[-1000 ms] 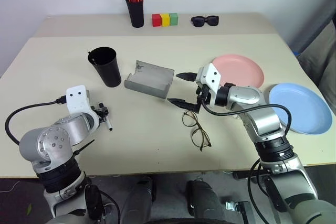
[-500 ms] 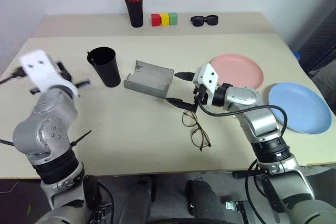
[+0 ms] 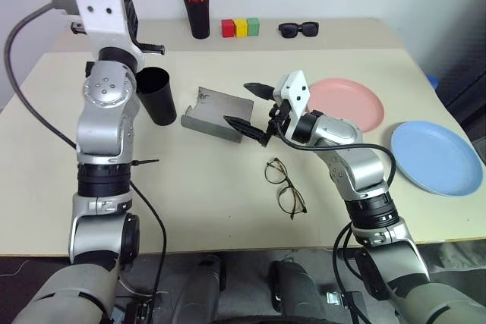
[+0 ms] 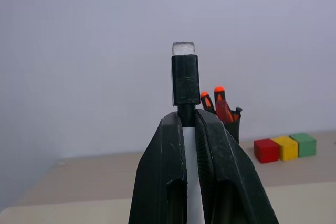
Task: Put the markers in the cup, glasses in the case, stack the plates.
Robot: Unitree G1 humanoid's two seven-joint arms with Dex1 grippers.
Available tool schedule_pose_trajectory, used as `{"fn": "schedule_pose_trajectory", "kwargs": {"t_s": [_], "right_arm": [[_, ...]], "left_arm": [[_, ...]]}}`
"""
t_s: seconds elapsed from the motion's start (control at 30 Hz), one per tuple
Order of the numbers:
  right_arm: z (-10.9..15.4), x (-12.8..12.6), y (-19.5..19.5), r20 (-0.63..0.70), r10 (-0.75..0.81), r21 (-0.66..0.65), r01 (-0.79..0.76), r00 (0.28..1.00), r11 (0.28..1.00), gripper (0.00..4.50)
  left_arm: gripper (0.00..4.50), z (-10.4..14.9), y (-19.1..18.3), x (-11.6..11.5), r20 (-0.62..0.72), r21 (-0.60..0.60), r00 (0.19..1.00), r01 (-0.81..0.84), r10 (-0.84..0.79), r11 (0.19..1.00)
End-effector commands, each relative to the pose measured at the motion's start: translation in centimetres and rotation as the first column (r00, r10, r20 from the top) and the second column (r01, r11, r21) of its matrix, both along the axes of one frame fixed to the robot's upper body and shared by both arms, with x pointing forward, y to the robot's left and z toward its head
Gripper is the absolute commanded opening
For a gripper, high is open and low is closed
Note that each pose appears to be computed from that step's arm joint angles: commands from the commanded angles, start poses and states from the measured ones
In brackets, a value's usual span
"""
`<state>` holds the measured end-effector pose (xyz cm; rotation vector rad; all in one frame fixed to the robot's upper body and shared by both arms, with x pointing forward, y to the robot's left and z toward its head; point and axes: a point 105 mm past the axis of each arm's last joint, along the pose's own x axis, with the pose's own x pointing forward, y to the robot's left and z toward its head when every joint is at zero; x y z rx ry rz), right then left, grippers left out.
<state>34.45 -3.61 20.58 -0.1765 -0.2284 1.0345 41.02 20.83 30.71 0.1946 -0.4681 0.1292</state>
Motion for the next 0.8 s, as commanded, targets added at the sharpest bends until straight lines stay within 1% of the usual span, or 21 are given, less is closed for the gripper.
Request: {"fn": "schedule_pose_trajectory", "kwargs": {"t_s": [0.03, 0.33, 0.4, 0.43, 0.47, 0.63, 0.8], "right_arm": [[1.2, -0.8, 0.1, 0.048, 0.004, 0.021, -0.005, 0.999, 1.000, 4.50], [1.2, -0.7, -0.3, 0.050, -0.018, 0.019, 0.017, 0.999, 1.000, 4.50], [1.2, -0.7, -0.1, 0.051, -0.014, 0.019, 0.013, 0.999, 1.000, 4.50], [1.2, -0.7, -0.1, 0.051, -0.011, 0.019, 0.010, 0.999, 1.000, 4.50], [1.2, -0.7, 0.0, 0.051, -0.008, 0.019, 0.007, 0.999, 1.000, 4.50], [1.2, -0.6, 0.2, 0.052, 0.001, 0.017, -0.002, 0.999, 1.000, 4.50], [1.2, -0.4, 0.3, 0.052, 0.005, 0.016, -0.005, 0.999, 1.000, 4.50]], "left_arm": [[0.02, 0.8, 0.1, 0.2, 0.072, 0.016, 0.997, 0.000, -0.001, 1.000], [0.02, -0.1, 0.4, 0.6, 0.065, 0.020, 0.998, -0.023, 0.022, 1.000], [0.80, -0.3, 0.3, 0.5, 0.064, 0.015, 0.998, -0.025, 0.023, 1.000], [1.08, -0.4, 0.2, 0.4, 0.063, 0.014, 0.998, -0.027, 0.026, 1.000], [1.53, -0.5, 0.2, 0.3, 0.063, 0.013, 0.998, -0.029, 0.028, 0.999], [4.13, -0.8, 0.3, 0.0, 0.060, -0.003, 0.997, -0.039, 0.040, 0.999], [4.13, -1.0, 0.3, -0.1, 0.056, -0.018, 0.997, -0.042, 0.043, 0.999]]}}
